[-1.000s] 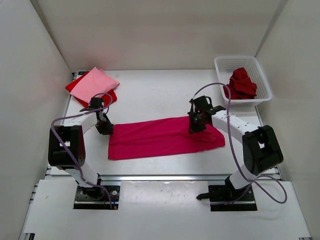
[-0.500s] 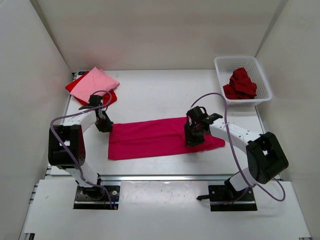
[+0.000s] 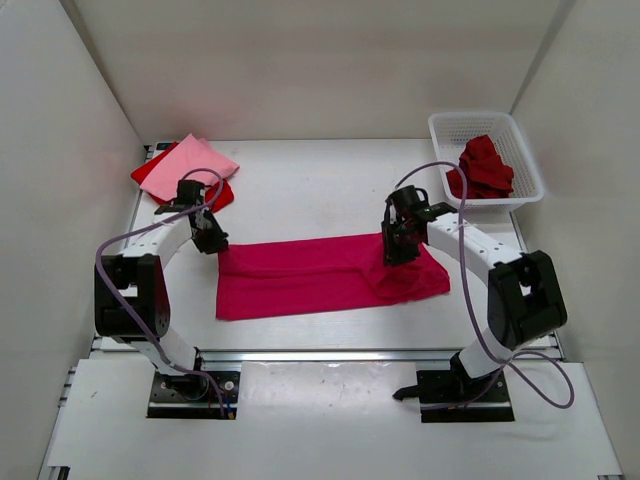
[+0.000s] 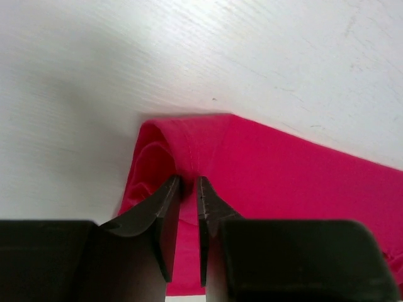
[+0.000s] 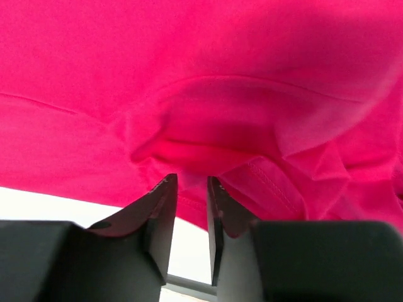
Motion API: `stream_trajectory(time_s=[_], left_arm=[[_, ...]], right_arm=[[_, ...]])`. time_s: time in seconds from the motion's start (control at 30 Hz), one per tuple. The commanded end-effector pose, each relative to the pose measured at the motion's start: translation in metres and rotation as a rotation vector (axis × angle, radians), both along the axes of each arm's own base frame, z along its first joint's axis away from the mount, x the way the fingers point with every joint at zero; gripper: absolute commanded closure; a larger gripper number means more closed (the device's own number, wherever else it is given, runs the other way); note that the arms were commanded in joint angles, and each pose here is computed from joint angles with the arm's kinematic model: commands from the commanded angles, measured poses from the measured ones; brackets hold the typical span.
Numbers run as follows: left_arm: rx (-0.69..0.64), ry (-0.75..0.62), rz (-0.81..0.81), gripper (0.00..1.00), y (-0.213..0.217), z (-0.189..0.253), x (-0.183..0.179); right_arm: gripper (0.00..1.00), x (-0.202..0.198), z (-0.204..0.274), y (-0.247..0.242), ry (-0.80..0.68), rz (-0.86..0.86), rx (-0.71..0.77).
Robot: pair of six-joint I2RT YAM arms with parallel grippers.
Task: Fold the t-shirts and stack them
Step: Fold the 1/3-folded T-shirt at the center of the board.
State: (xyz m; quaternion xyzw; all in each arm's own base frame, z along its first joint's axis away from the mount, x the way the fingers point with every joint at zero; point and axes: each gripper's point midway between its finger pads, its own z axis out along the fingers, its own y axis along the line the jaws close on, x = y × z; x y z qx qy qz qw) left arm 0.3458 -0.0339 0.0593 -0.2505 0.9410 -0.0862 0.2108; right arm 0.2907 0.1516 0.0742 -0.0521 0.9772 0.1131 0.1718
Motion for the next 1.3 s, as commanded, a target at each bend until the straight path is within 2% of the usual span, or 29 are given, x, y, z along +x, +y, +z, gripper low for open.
stream_trajectory(time_s=[0.0, 0.1, 0.2, 0.23, 0.27, 0.33, 0.47, 0.6, 0.67, 0.8, 0.9, 1.1, 1.27], left_arm=[[-0.012, 0.008, 0.029, 0.71, 0.010, 0.002, -0.009], [0.027, 0.041, 0.073, 0.61, 0.027, -0.009, -0.016], [0.045, 0.068, 0.094, 0.56, 0.034, -0.014, -0.018], [0.043, 0.082, 0.100, 0.56, 0.034, -0.016, -0.020], [0.067, 0.082, 0.109, 0.56, 0.039, -0.015, -0.020], [0.059, 0.060, 0.143, 0.58, 0.042, -0.008, -0.016], [0.077, -0.013, 0.083, 0.63, 0.023, 0.015, -0.004], [0.048, -0.072, -0.049, 0.64, -0.031, 0.035, 0.000], [0.016, -0.080, -0.088, 0.64, -0.051, 0.037, -0.005], [-0.077, -0.097, -0.099, 0.62, -0.073, 0.034, -0.018], [-0.128, -0.114, -0.095, 0.60, -0.076, 0.031, -0.023], [-0.112, -0.072, -0.150, 0.63, -0.082, 0.021, -0.028], [-0.109, -0.050, -0.175, 0.63, -0.086, 0.015, -0.031]], right_arm=[[0.74, 0.000, -0.011, 0.001, -0.005, 0.053, -0.016], [0.73, 0.001, -0.015, 0.003, -0.014, 0.051, 0.002], [0.74, -0.004, -0.021, 0.003, 0.021, 0.045, 0.001], [0.76, -0.007, -0.024, 0.003, 0.031, 0.052, 0.002], [0.84, -0.010, -0.025, 0.005, 0.045, 0.052, 0.021], [0.92, -0.027, -0.034, 0.007, 0.077, 0.064, 0.025], [1.00, -0.054, -0.043, 0.011, 0.115, 0.086, 0.007], [0.99, -0.060, -0.026, 0.014, 0.073, 0.081, 0.011], [0.94, -0.058, -0.017, 0.015, 0.057, 0.072, 0.017], [0.70, -0.039, 0.003, 0.016, -0.002, 0.013, 0.105], [0.66, -0.026, 0.008, 0.020, -0.010, -0.048, 0.218], [0.65, -0.014, 0.002, 0.025, 0.016, -0.232, 0.440], [0.65, -0.016, -0.004, 0.027, 0.058, -0.270, 0.470]])
